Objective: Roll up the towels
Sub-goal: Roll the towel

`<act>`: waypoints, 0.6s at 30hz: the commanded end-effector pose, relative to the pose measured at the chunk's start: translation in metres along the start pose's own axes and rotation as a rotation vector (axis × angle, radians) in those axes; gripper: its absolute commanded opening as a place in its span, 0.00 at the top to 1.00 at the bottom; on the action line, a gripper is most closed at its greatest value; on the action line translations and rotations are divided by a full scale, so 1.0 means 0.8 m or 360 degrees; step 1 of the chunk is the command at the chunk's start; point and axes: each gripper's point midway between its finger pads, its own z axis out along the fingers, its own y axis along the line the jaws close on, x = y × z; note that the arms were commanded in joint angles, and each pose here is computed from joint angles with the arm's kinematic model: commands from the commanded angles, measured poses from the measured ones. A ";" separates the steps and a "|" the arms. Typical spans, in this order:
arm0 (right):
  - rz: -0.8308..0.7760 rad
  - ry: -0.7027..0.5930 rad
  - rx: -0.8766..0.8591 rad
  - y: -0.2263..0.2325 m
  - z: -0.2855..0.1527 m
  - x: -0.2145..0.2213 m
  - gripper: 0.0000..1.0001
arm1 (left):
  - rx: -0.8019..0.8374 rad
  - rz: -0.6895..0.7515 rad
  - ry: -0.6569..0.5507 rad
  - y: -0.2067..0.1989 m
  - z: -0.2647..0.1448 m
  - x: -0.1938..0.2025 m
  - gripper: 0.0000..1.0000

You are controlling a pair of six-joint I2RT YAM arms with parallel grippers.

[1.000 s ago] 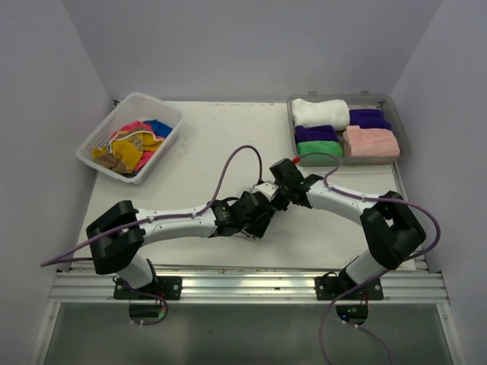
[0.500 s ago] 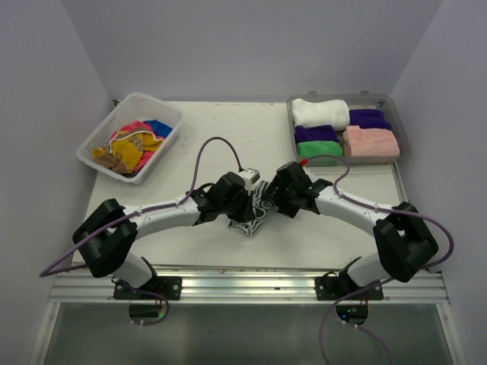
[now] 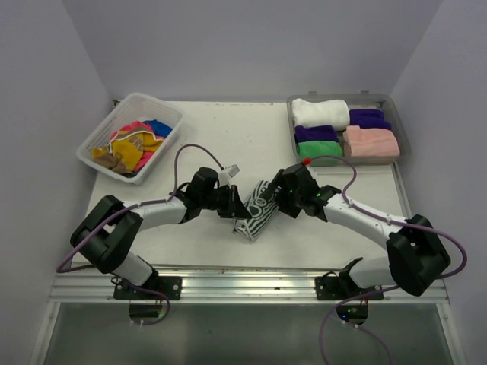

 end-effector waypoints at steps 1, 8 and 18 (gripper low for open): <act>-0.0045 -0.0045 -0.0092 0.011 -0.010 -0.006 0.18 | 0.0132 -0.0096 0.0011 -0.010 -0.002 -0.005 1.00; -0.0045 -0.0016 -0.0052 0.003 0.002 0.000 0.18 | 0.0095 -0.0136 0.0023 -0.001 -0.001 -0.005 1.00; -0.0008 0.0116 -0.0006 0.000 0.055 0.023 0.20 | 0.0123 -0.0156 0.0060 0.003 0.000 -0.001 1.00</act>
